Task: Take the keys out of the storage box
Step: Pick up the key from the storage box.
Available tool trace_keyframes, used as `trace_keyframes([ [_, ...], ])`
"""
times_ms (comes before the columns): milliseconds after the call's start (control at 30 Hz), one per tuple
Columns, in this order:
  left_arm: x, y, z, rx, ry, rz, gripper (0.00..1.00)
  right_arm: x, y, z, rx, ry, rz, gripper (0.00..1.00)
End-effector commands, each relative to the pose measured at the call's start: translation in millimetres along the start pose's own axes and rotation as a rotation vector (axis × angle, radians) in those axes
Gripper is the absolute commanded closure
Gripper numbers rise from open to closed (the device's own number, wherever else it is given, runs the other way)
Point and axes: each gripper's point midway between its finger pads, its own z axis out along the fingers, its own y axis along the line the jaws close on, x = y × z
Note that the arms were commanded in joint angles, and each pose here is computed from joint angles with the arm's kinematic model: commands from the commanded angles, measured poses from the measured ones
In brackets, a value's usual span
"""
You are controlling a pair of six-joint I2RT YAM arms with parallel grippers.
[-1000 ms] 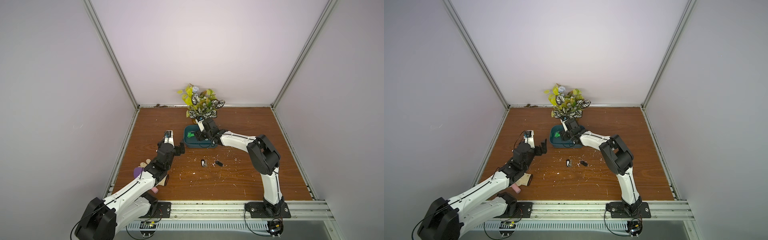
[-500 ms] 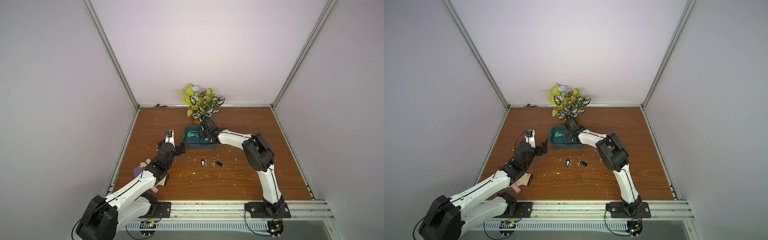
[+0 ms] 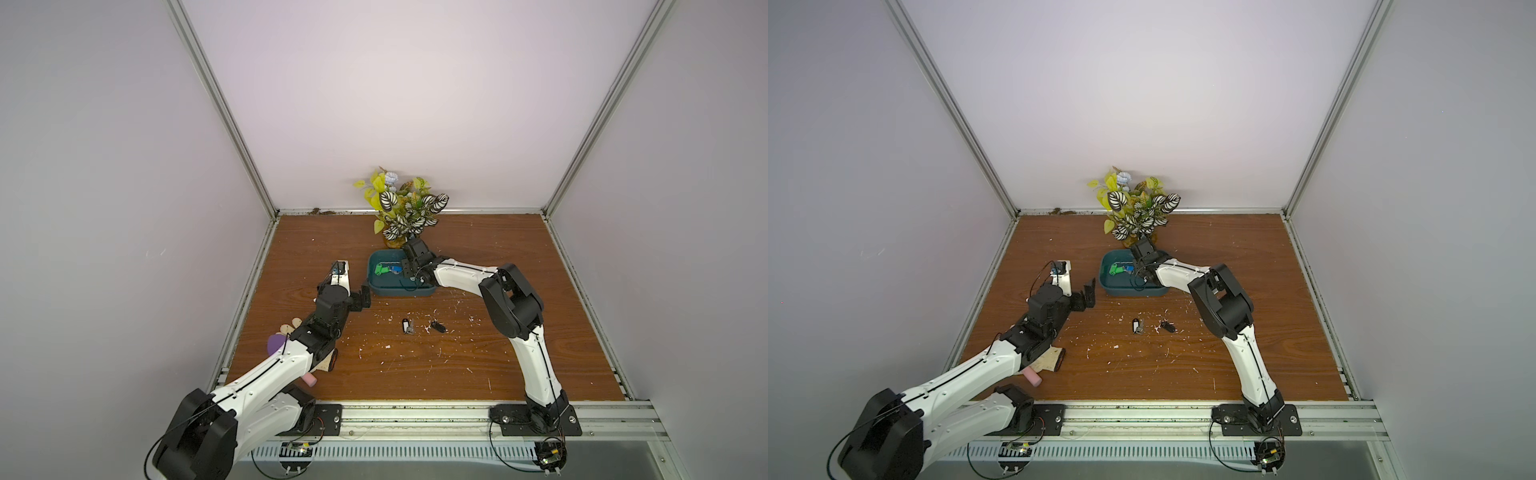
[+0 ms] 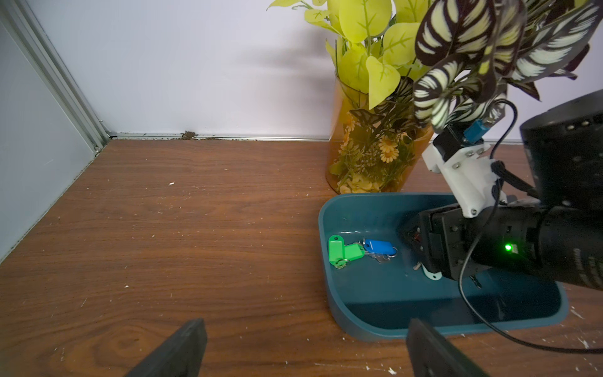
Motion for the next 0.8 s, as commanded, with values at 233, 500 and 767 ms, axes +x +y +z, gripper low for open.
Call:
trace_keyframes([
  [233, -5, 4, 1, -0.016, -0.017, 0.003, 0.01, -13, 7, 6, -0.034, -0.008, 0.044, 0.66],
  [500, -5, 6, 1, -0.022, -0.020, 0.003, 0.01, -23, 10, 0, -0.050, -0.019, 0.035, 0.93],
  [767, -6, 6, 1, -0.020, -0.021, 0.002, 0.01, -41, 12, -22, -0.096, -0.072, 0.028, 1.00],
])
